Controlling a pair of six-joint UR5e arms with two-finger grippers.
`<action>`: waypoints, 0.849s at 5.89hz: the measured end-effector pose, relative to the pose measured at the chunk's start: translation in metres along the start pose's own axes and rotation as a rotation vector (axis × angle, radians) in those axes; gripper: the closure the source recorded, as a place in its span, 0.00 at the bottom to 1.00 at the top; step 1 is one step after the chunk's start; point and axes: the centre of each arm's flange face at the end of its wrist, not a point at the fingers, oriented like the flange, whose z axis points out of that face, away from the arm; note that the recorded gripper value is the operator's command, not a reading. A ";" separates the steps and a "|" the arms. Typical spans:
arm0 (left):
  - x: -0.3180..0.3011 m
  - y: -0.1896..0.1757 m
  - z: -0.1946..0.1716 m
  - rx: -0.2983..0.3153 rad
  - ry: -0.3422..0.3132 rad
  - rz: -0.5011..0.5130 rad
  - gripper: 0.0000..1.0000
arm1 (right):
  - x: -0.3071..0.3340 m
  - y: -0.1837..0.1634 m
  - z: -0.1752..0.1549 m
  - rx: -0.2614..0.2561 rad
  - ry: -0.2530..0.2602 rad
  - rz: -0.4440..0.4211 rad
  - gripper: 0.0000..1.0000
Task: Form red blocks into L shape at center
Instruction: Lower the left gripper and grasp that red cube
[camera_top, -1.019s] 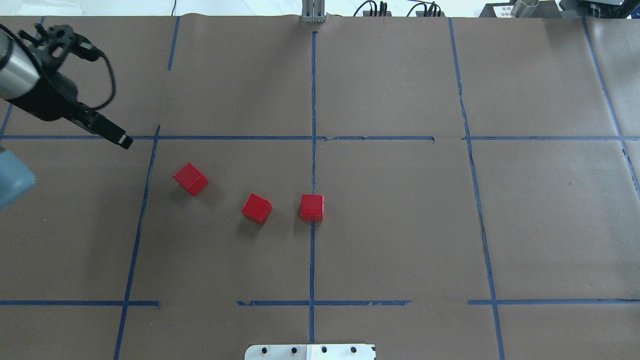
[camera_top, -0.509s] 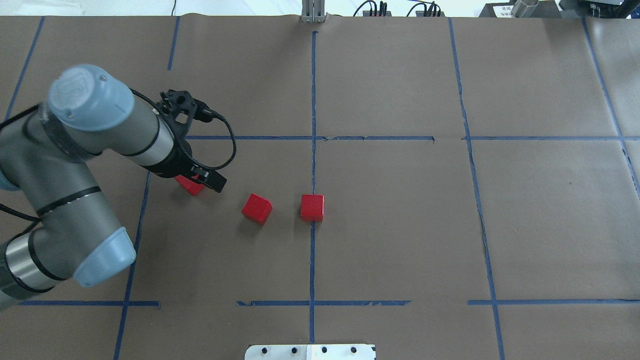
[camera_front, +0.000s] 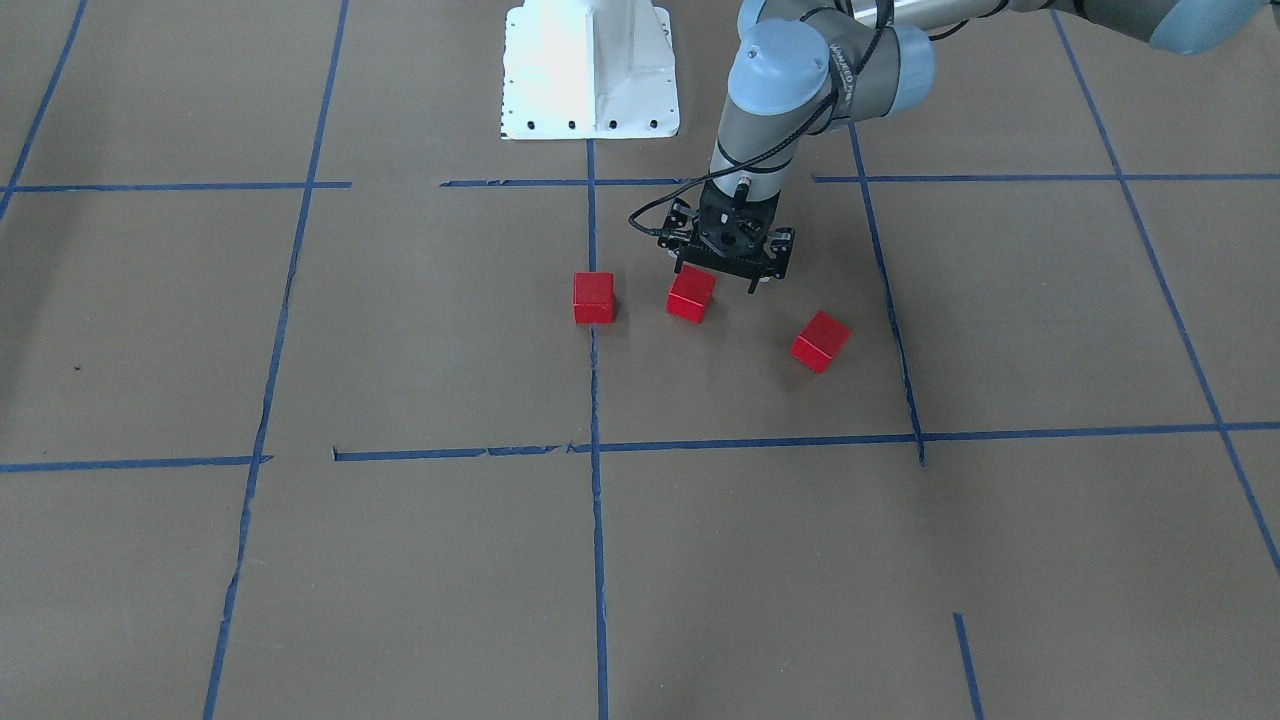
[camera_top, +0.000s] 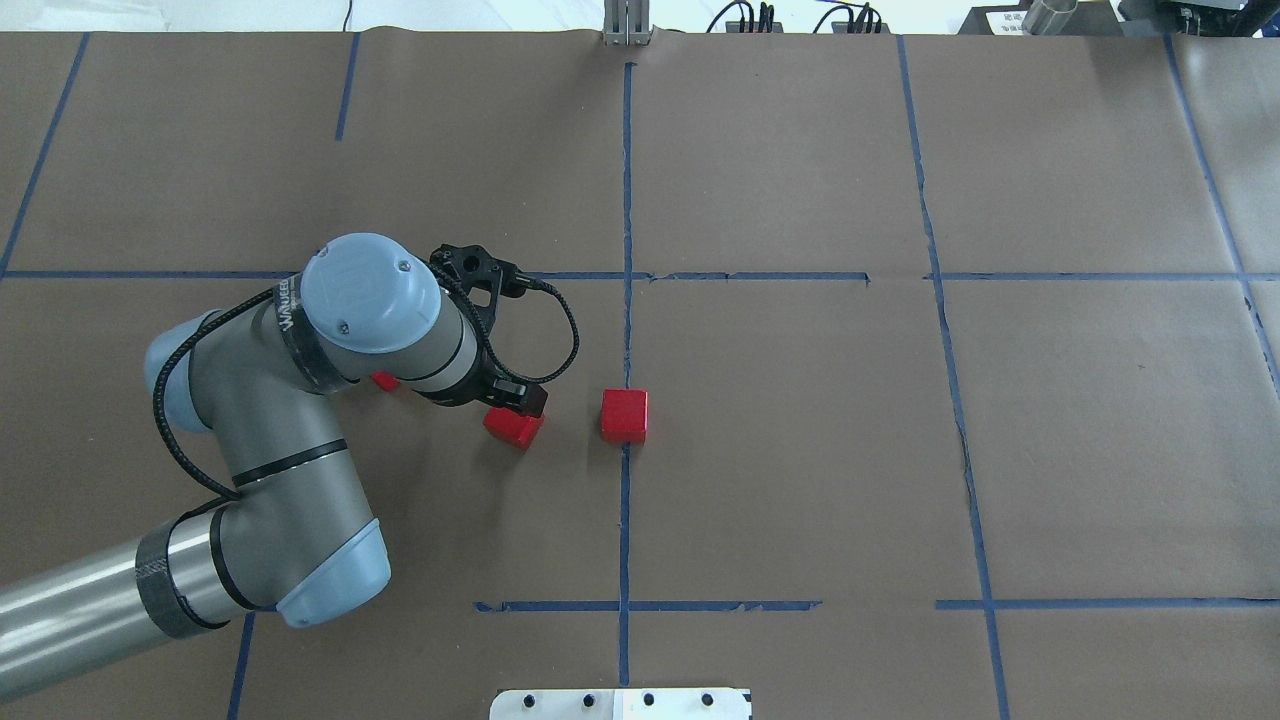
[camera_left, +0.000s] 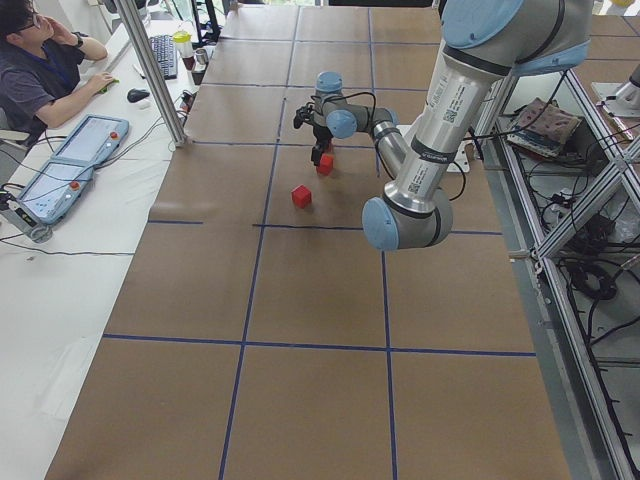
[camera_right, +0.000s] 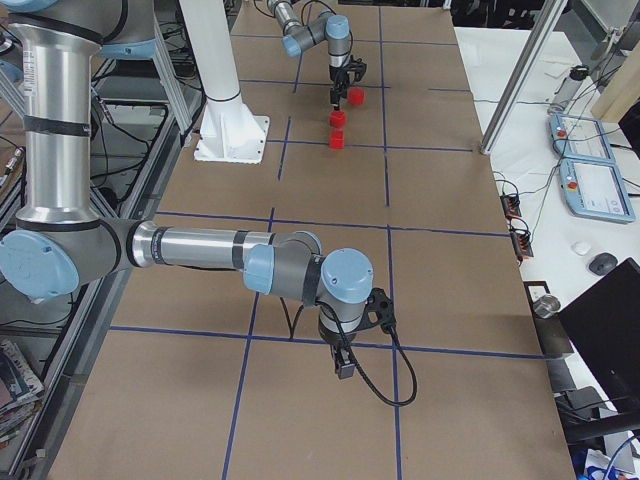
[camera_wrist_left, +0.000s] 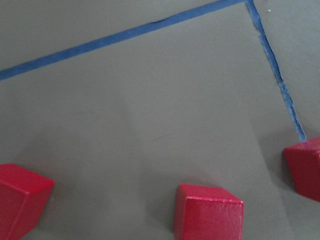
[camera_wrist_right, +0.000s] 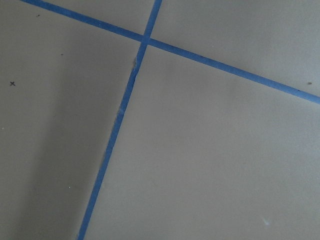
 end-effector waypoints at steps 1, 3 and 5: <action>0.003 0.001 0.007 -0.002 -0.010 -0.005 0.00 | 0.000 0.000 0.000 0.000 0.000 0.000 0.00; 0.016 -0.001 0.016 -0.011 -0.010 -0.017 0.00 | 0.000 0.002 0.001 -0.002 -0.001 0.002 0.00; 0.025 -0.001 0.025 -0.024 -0.014 -0.029 0.00 | 0.002 0.002 0.003 -0.006 -0.001 0.005 0.00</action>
